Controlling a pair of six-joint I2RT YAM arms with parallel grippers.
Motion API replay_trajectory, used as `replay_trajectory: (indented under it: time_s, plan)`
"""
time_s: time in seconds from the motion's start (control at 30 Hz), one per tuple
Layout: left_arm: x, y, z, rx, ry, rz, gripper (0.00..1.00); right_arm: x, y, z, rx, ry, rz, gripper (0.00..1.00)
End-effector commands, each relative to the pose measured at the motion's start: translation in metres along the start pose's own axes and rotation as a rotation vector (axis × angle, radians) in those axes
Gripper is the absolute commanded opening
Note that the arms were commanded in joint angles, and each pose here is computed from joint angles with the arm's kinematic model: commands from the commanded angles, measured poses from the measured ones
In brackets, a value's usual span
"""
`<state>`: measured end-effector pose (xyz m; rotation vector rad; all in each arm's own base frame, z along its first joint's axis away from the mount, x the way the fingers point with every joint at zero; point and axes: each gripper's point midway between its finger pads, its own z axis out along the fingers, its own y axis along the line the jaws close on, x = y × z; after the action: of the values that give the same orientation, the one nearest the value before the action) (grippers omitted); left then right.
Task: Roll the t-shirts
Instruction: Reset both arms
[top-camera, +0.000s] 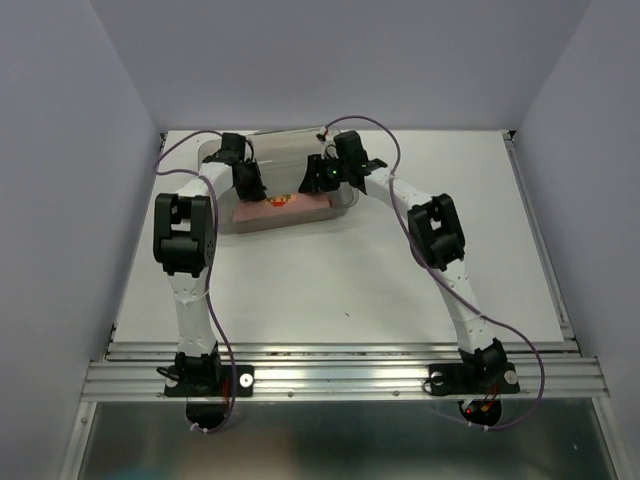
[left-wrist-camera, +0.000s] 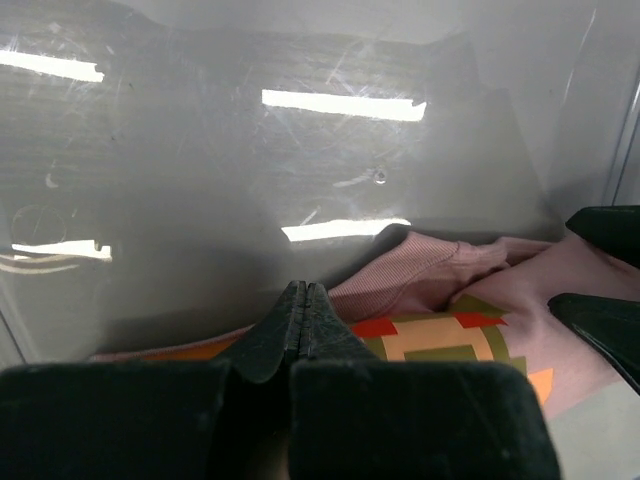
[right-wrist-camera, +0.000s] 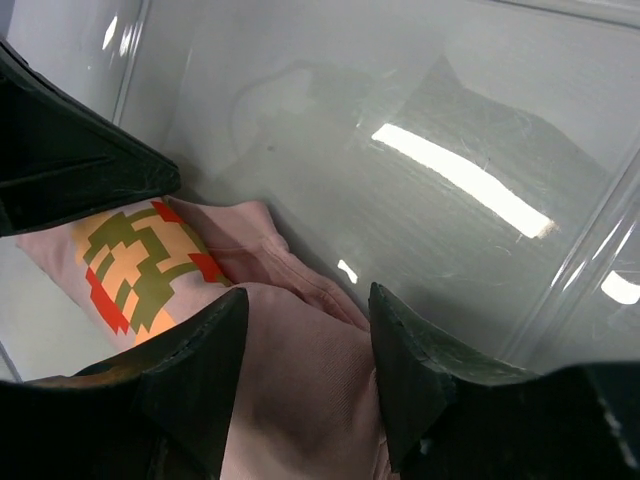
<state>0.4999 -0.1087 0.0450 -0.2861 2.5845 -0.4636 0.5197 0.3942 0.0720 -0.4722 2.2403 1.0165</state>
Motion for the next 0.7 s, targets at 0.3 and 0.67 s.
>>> replay_trajectory:
  time_s: [0.3, 0.67]
  plan:
    - [-0.094, -0.046, -0.124, 0.003, -0.304, 0.102, 0.15, -0.125, 0.053, -0.091, 0.134, -0.317, -0.163, 1.00]
    - [-0.093, -0.081, -0.253, 0.127, -0.570, 0.143, 0.26, -0.119, 0.030, -0.237, 0.612, -0.450, -0.193, 1.00]
